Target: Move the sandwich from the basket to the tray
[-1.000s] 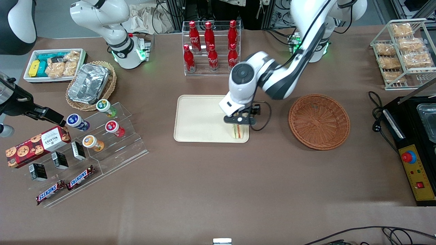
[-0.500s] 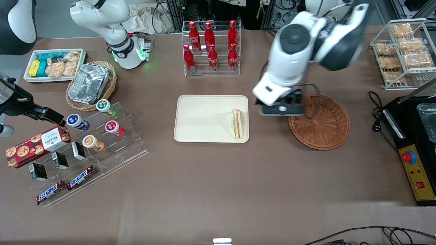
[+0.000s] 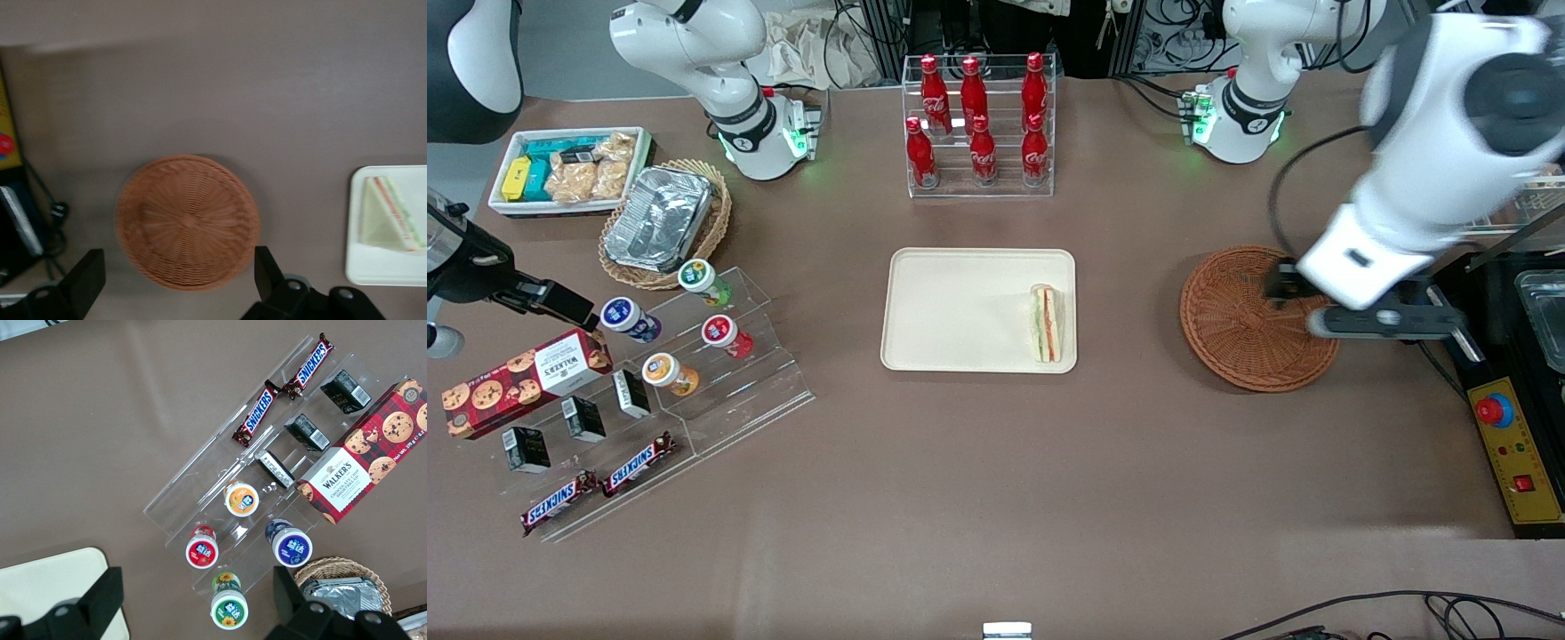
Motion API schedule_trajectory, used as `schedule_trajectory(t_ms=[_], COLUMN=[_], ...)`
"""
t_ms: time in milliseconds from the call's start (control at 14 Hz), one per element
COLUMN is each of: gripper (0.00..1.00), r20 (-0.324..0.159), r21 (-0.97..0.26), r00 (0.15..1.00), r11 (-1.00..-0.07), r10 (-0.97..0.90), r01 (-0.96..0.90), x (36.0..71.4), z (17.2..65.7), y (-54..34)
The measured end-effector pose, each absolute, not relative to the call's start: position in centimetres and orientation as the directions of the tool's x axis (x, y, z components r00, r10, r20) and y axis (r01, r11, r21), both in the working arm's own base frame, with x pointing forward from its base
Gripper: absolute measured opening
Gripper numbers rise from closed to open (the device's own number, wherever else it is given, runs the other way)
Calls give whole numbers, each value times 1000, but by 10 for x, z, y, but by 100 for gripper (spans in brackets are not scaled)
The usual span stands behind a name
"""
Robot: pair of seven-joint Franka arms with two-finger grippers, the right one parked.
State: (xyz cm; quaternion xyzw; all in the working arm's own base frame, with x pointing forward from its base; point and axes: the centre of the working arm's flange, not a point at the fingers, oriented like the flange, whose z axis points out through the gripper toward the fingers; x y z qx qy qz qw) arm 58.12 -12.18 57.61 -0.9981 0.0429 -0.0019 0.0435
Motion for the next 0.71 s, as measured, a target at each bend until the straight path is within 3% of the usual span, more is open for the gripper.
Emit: schedule_trajectory(t_ms=[714], gripper=[100], r20=[40], r21=[-92], r00=[987], r11=[-985], r10=[-153], r01=[-149], x=[582], z=[636], y=[-46])
